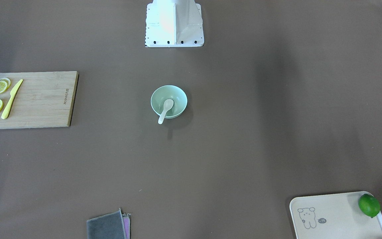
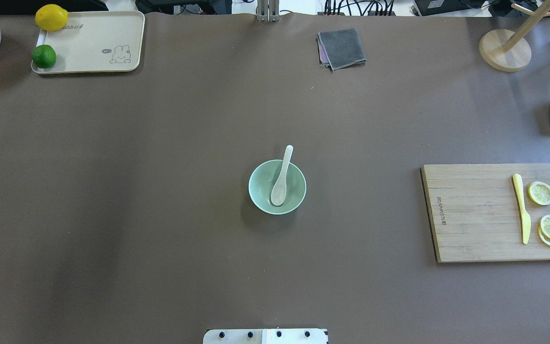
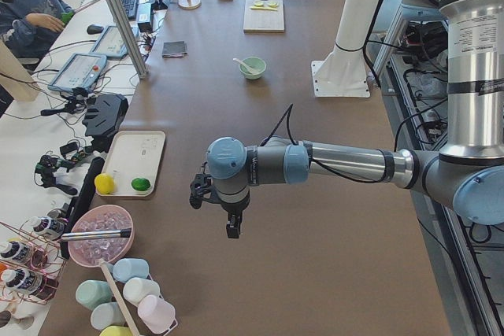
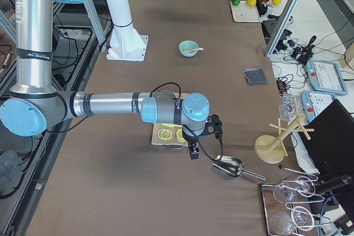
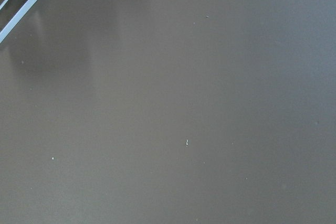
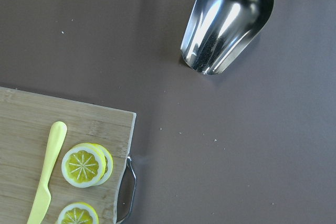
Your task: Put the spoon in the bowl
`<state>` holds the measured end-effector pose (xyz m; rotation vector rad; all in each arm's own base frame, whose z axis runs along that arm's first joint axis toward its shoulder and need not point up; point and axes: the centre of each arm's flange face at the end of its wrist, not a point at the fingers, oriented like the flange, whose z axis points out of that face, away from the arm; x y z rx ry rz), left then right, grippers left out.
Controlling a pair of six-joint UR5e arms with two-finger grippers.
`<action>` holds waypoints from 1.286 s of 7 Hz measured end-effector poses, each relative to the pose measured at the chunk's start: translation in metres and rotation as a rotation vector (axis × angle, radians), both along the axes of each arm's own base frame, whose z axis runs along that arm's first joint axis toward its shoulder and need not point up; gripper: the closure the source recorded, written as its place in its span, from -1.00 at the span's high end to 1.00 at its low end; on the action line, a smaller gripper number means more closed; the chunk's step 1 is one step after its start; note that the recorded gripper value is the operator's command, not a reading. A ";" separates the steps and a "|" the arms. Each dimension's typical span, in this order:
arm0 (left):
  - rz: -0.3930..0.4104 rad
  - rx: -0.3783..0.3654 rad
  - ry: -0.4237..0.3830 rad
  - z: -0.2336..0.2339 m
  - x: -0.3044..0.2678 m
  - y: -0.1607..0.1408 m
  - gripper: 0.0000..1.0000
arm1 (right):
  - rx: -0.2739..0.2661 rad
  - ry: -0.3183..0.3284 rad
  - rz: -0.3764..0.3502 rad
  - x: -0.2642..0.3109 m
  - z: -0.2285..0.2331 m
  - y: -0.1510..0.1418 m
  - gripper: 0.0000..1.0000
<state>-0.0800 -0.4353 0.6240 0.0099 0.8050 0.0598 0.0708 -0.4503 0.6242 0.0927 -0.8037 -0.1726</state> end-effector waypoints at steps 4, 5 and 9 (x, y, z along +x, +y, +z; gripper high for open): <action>-0.012 -0.017 0.001 0.008 -0.005 0.002 0.96 | -0.008 0.015 -0.001 0.001 0.004 0.000 1.00; -0.012 -0.020 0.001 0.010 -0.005 0.002 0.96 | -0.011 0.030 -0.002 0.002 0.006 0.001 1.00; -0.014 -0.016 0.001 0.008 -0.006 0.001 0.96 | -0.019 0.047 -0.004 0.003 0.010 0.004 1.00</action>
